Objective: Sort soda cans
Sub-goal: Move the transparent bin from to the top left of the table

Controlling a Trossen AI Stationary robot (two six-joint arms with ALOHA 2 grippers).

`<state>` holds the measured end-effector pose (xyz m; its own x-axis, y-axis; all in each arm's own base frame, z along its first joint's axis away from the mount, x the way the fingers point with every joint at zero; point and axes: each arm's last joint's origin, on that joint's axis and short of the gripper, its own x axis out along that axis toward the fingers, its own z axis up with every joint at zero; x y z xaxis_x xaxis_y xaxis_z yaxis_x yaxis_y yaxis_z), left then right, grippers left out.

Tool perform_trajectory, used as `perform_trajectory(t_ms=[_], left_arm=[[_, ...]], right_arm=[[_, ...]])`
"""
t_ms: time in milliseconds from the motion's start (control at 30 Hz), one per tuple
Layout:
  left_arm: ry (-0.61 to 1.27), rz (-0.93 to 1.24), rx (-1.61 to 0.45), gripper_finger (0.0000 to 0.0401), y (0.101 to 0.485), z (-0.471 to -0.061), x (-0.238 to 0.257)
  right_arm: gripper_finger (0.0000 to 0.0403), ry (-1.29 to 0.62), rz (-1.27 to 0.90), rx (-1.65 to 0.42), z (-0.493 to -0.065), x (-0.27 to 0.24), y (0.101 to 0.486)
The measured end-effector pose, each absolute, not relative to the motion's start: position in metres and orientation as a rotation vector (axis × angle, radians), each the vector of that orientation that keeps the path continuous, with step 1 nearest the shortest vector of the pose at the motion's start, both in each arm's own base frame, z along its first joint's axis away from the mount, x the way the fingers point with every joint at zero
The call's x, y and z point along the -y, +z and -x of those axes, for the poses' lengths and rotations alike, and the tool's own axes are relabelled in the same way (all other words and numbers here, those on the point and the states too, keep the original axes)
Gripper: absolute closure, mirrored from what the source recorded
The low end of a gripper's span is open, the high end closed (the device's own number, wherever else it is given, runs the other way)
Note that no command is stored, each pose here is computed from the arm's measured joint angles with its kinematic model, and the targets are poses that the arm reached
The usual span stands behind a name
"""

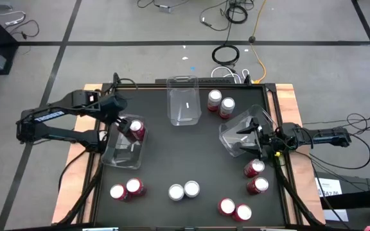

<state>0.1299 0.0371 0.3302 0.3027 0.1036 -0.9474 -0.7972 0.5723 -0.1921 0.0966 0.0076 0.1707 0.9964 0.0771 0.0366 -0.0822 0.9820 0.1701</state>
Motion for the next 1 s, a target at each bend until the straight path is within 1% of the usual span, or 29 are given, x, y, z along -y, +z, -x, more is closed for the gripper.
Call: perform_trajectory(t_ms=[100,267,567,767,1000], left_arm=[[0.606,0.779,-1.134,0.0021,0.335,-0.128,-0.033],[0.49,0.729,-1.237,0.0021,0.335,-0.124,-0.019],[0.44,0.746,-1.284,0.0021,0.333,-0.133,0.012],[0.355,0.63,-1.315,0.0021,0.328,-0.147,0.034],[0.231,0.42,-1.36,0.0021,0.322,-0.153,0.047]], right_arm=[[0.0069,0.08,-0.172,0.03,-0.097,-0.008,0.171],[0.0069,0.08,-0.172,0.03,-0.097,-0.008,0.171],[0.0069,0.08,-0.172,0.03,-0.097,-0.008,0.171],[0.0069,0.08,-0.172,0.03,-0.097,-0.008,0.171],[0.0069,0.08,-0.172,0.03,-0.097,-0.008,0.171]])
